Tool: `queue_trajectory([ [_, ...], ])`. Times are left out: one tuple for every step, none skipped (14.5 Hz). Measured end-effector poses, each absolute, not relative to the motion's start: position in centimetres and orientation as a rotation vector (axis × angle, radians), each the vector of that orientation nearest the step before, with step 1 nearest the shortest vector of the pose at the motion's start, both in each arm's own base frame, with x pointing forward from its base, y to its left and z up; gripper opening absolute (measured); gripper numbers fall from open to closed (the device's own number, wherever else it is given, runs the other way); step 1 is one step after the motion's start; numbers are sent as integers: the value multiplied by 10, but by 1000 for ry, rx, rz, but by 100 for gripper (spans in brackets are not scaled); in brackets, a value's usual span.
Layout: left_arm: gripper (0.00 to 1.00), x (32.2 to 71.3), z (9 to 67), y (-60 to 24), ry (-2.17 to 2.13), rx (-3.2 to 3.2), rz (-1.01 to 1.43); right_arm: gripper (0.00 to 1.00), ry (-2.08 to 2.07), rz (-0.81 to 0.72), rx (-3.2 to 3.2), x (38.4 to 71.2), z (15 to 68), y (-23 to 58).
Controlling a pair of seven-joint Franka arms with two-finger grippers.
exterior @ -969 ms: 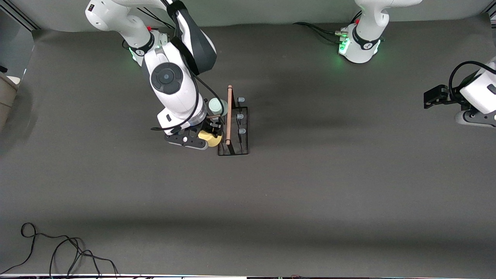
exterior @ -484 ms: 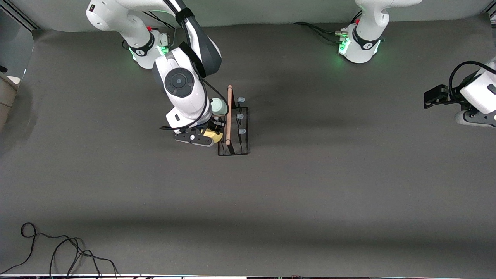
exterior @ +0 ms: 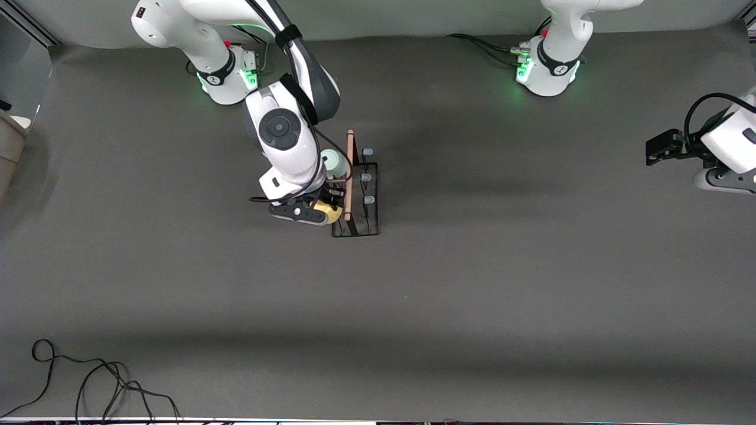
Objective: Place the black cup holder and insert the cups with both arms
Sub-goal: 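Carry the yellow cup to the rack and lower it onto a peg, then open the right gripper and withdraw it from the rack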
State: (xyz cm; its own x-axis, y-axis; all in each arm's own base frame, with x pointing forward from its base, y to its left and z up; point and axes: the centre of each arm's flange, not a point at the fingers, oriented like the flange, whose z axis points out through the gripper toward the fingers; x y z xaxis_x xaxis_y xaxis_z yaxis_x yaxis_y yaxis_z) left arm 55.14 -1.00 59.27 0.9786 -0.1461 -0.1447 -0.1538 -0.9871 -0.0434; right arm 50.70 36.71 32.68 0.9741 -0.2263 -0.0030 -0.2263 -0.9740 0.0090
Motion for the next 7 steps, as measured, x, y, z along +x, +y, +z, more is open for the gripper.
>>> queue_trajectory([
  [100, 551, 593, -10, 233, -3071, 218, 72, -357, -3, 3113, 507, 326, 368],
  [100, 551, 593, -10, 233, -3071, 218, 81, -359, 4, 3118, 509, 330, 368],
  [100, 551, 593, -10, 233, -3071, 218, 89, -361, 16, 3127, 511, 337, 369],
  [100, 551, 593, -10, 233, -3071, 218, 99, -361, 14, 3134, 515, 351, 371],
  [100, 551, 593, -10, 233, -3071, 219, 100, -359, -7, 3138, 517, 371, 373],
  [99, 551, 593, -10, 233, -3071, 219, 100, -359, -35, 3137, 521, 396, 373],
  [100, 551, 593, -10, 233, -3071, 219, 100, -365, -60, 3138, 525, 427, 370],
])
